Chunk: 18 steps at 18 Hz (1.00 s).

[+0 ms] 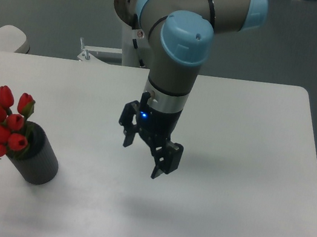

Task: Pick up the flowers from the vase
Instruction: 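Move the open gripper toward the red tulips in the black vase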

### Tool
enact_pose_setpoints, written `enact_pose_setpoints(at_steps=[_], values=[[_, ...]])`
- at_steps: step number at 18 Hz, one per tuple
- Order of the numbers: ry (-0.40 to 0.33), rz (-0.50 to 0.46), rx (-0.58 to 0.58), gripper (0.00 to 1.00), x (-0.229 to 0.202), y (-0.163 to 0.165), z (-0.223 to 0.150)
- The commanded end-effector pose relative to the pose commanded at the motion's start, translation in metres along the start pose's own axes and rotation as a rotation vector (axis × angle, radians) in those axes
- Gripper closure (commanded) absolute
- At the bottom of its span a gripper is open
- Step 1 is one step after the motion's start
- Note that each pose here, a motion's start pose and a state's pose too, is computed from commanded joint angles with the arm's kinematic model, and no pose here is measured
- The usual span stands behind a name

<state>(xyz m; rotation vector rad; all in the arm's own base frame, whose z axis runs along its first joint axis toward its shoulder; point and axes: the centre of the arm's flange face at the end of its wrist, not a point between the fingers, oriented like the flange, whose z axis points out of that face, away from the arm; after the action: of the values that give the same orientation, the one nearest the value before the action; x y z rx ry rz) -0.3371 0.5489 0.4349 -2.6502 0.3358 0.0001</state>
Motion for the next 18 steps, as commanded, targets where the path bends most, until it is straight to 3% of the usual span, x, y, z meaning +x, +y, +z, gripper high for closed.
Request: enact_pose_setpoints(at_steps=[7, 12, 18], values=[[0.142, -0.053, 0.112, 0.00, 0.032, 0.003, 0.021], [0.203, -0.098, 0.148, 0.00, 0.046, 0.005, 0.032], [0.239, -0.083, 0.213, 0.00, 0.072, 0.011, 0.051]])
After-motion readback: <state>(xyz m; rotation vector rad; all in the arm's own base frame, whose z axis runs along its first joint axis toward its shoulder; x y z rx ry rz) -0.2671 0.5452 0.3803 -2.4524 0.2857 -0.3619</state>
